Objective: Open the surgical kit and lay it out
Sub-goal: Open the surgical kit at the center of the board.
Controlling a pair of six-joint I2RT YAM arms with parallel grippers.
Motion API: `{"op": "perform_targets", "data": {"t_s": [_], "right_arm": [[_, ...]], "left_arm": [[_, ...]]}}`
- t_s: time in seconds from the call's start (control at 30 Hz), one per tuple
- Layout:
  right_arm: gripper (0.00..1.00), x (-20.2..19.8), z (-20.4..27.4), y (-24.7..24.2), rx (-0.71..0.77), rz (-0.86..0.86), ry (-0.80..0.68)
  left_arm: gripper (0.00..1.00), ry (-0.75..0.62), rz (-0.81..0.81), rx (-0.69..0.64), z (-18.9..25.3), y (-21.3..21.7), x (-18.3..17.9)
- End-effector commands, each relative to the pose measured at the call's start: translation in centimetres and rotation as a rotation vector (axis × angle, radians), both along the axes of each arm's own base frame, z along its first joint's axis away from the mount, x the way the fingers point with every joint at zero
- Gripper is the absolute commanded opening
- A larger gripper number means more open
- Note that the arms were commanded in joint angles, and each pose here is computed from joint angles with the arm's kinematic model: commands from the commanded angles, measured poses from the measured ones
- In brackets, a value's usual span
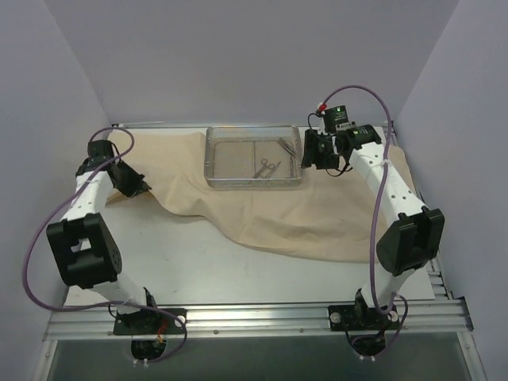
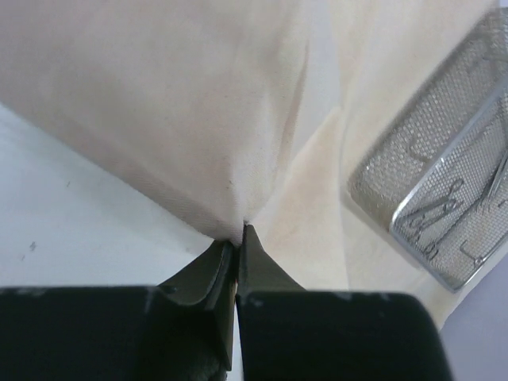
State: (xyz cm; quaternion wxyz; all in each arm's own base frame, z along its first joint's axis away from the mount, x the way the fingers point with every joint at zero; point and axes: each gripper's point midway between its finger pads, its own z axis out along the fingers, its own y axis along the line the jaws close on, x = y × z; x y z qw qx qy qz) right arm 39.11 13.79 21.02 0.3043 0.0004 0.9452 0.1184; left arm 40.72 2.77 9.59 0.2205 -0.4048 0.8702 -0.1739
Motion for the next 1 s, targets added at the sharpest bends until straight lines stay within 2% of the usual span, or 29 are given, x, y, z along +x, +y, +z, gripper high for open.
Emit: {"op": "perform_targets", "data": {"t_s": [0.0, 0.23, 0.27, 0.33, 0.43, 0.5, 0.6, 0.67, 0.73, 0.77, 0.87, 0.97], "right_arm": [[0.47, -1.2, -2.8, 0.8, 0.011, 0.075, 0.107], [0.47, -3.5, -5.9, 1.8, 0.046, 0.121, 0.212], [0.47, -3.9, -6.0, 1.9, 0.053, 0.122, 0.218], [0.47, -4.9, -6.8, 2.2, 0.065, 0.128, 0.247], [0.47, -6.1, -7.4, 2.4, 0.069, 0.134, 0.279], [0.47, -6.6, -7.5, 2.5, 0.075, 0.138, 0.286], [0.47, -7.3, -7.5, 2.3, 0.079, 0.135, 0.291], [0.47, -7.7, -7.4, 2.1, 0.076, 0.131, 0.289], [0.47, -8.0, -7.3, 1.8, 0.075, 0.123, 0.295], [0.47, -8.3, -7.3, 1.7, 0.077, 0.123, 0.301], [0.48, -8.9, -7.1, 1.7, 0.083, 0.123, 0.305], [0.48, -9.0, -6.9, 1.2, 0.08, 0.116, 0.296]], "left_arm": [[0.02, -0.01, -0.017, 0.1, 4.7, 0.3, -4.9], [0.02, 0.103, 0.037, 0.203, 7.8, 0.6, -13.9], [0.02, 0.088, 0.062, 0.217, 8.5, 0.5, -15.1], [0.03, 0.158, 0.059, 0.203, 7.6, -0.2, -18.0], [0.12, 0.222, 0.095, 0.282, 7.9, 0.6, -21.7], [0.13, 0.23, 0.109, 0.329, 8.7, 1.1, -23.2], [0.17, 0.25, 0.097, 0.332, 9.9, 0.6, -25.8], [0.23, 0.233, 0.101, 0.36, 11.2, 0.9, -26.9], [0.31, 0.276, 0.103, 0.402, 12.1, 1.4, -28.7], [0.38, 0.26, 0.089, 0.424, 13.1, 1.6, -28.9], [0.66, 0.285, 0.047, 0.421, 13.9, 1.4, -29.4], [0.7, 0.285, 0.02, 0.391, 13.7, 0.9, -28.7]]}}
